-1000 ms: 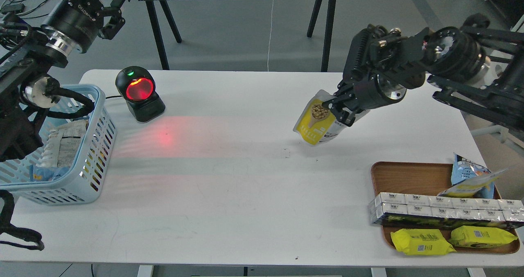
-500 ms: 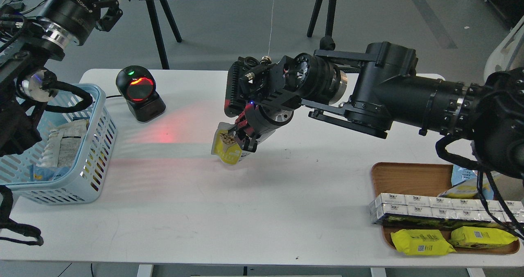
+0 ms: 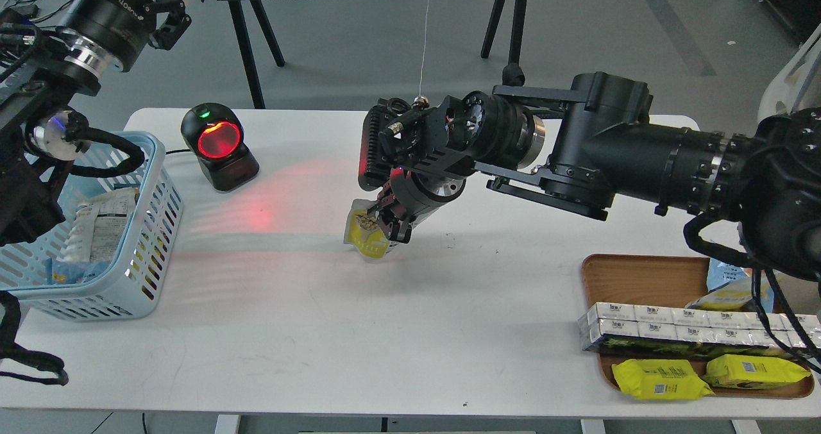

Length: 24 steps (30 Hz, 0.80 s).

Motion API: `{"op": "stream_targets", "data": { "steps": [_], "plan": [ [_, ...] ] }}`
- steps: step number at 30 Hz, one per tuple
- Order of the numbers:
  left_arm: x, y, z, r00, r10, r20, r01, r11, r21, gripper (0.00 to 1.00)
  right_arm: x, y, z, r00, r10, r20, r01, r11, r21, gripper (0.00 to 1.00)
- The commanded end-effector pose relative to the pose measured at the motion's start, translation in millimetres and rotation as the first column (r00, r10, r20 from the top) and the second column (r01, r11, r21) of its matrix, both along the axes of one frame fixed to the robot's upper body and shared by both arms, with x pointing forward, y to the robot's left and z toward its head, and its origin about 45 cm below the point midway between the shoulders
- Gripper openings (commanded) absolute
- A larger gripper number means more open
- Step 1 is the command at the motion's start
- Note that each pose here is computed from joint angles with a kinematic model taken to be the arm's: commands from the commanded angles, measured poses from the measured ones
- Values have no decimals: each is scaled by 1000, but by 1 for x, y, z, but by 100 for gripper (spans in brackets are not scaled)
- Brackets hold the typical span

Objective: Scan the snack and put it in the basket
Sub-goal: 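Lift the packet and carry it toward the scanner, lowering onto table, then release the packet upright on the table and raise the right gripper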

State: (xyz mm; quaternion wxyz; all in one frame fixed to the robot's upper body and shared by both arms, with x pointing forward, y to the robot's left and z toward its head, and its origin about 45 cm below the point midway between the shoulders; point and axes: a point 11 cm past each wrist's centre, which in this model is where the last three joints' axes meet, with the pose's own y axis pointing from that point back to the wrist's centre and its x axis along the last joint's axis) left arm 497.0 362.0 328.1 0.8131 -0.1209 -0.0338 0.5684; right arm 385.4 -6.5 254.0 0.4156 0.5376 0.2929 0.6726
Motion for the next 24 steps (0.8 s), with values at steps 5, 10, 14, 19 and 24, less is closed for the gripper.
{"op": "stream_targets", "data": {
  "steps": [5,10,14,19,24],
  "plan": [
    [1,-6,0,1000,-16,-1,16,1000,15,100,0,2,2,998,-31,-47,33,999,37,94],
    [4,-8,11,1000,-21,19,20,999,28,100,36,-14,21,966,-223,-130,242,957,160,98],
    [6,-6,25,999,-18,43,17,999,37,100,71,-26,56,867,-374,-329,482,796,366,98],
    [9,-9,43,997,-35,75,28,996,84,100,98,-69,92,680,-372,-633,725,473,501,98],
    [9,-28,54,989,-118,89,90,958,274,100,119,-153,121,483,-200,-852,874,63,481,98]
  ]
}}
